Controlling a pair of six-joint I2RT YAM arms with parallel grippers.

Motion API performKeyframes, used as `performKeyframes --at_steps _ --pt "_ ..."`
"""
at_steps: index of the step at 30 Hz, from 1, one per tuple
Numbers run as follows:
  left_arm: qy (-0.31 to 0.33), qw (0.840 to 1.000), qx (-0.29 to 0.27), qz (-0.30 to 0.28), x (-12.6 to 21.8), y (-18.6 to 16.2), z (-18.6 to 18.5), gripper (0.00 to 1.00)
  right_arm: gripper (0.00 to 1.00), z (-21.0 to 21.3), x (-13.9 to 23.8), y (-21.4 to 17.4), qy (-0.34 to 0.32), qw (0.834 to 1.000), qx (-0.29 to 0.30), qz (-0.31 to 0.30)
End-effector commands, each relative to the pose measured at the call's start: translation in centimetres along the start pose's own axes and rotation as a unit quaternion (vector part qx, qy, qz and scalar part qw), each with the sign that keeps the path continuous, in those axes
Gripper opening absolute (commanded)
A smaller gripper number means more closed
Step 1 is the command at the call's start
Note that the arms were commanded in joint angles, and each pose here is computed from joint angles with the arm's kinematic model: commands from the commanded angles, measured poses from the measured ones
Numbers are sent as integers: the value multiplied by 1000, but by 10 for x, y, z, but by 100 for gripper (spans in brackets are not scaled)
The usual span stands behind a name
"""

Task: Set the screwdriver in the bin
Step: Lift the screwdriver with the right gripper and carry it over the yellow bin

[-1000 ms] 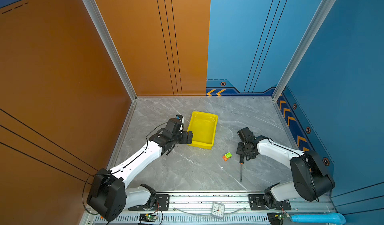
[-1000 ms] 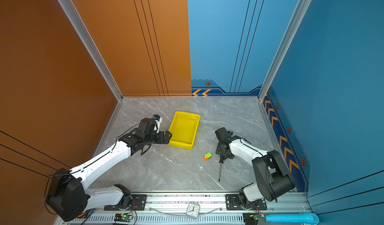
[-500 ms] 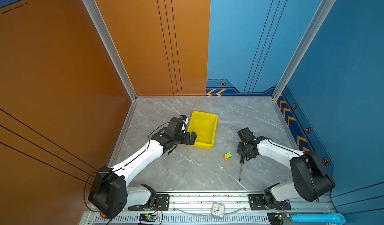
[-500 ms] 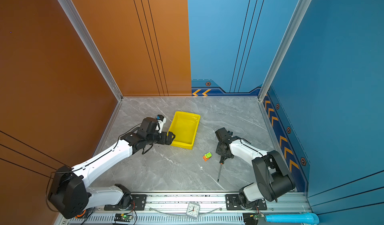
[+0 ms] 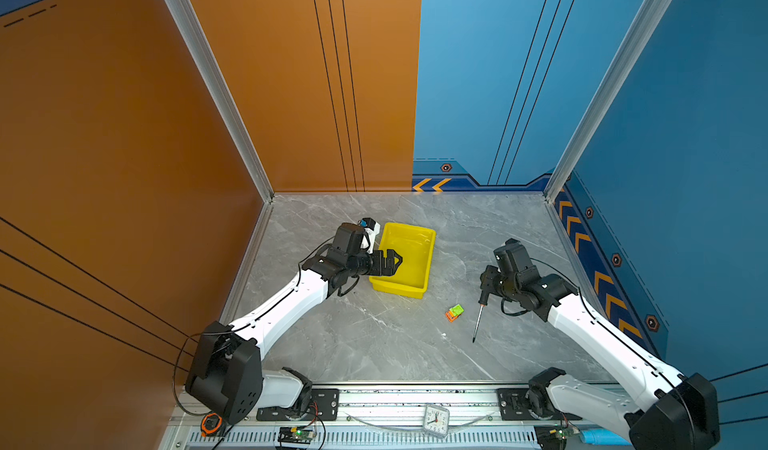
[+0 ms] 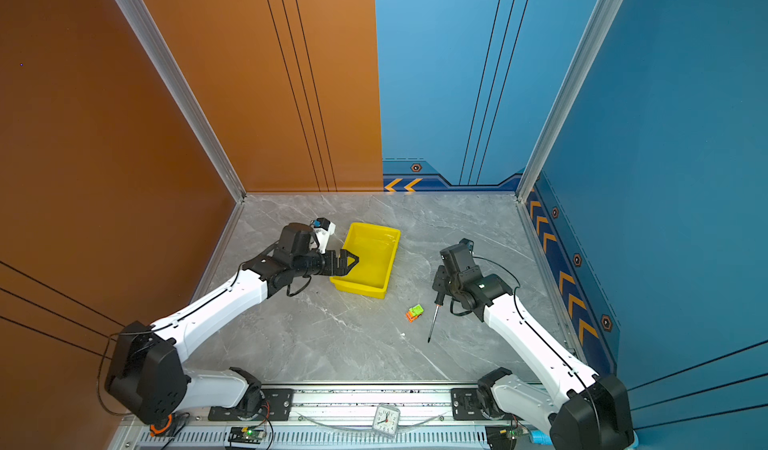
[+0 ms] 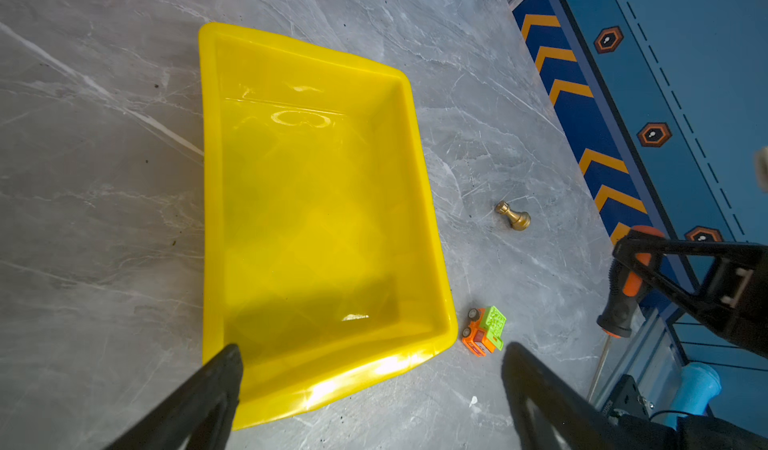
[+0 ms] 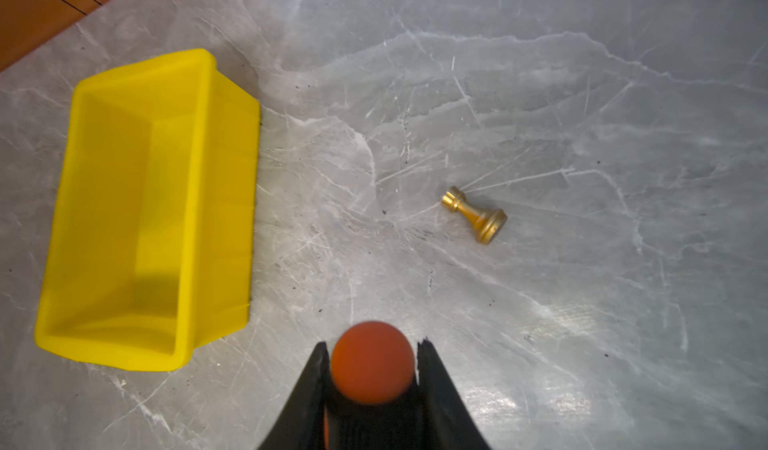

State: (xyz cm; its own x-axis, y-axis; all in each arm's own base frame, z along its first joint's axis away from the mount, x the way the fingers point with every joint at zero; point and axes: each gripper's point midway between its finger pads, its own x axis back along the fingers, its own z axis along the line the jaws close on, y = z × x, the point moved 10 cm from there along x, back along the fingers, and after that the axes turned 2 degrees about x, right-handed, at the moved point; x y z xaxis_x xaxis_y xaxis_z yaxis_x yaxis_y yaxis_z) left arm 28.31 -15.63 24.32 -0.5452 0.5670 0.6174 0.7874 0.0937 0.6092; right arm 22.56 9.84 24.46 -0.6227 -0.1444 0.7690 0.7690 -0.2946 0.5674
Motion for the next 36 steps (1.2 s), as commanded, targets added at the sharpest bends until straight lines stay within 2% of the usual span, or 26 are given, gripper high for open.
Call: performKeyframes --at_steps 1,7,13,16,23,24,30,36 --pt "0 1000 2 -8 8 5 5 98 0 22 10 15 21 999 26 -2" --pt "75 996 38 -36 29 5 42 98 0 84 3 58 56 996 63 -20" --pt "143 988 49 -42 50 -6 73 98 0 145 -35 100 81 993 83 -34" --pt "112 992 37 -44 57 -9 73 98 0 168 -56 116 91 991 88 -36" --pt "-9 999 -23 -24 62 -16 42 98 0 213 -101 131 116 990 79 -32" --pt "-14 999 -37 -18 61 -19 38 98 0 217 -118 125 110 991 80 -20" --pt "-4 996 -91 12 52 -35 27 98 0 224 -157 107 88 994 58 8" --pt "24 994 -104 15 45 -34 30 98 0 220 -183 93 62 997 39 28"
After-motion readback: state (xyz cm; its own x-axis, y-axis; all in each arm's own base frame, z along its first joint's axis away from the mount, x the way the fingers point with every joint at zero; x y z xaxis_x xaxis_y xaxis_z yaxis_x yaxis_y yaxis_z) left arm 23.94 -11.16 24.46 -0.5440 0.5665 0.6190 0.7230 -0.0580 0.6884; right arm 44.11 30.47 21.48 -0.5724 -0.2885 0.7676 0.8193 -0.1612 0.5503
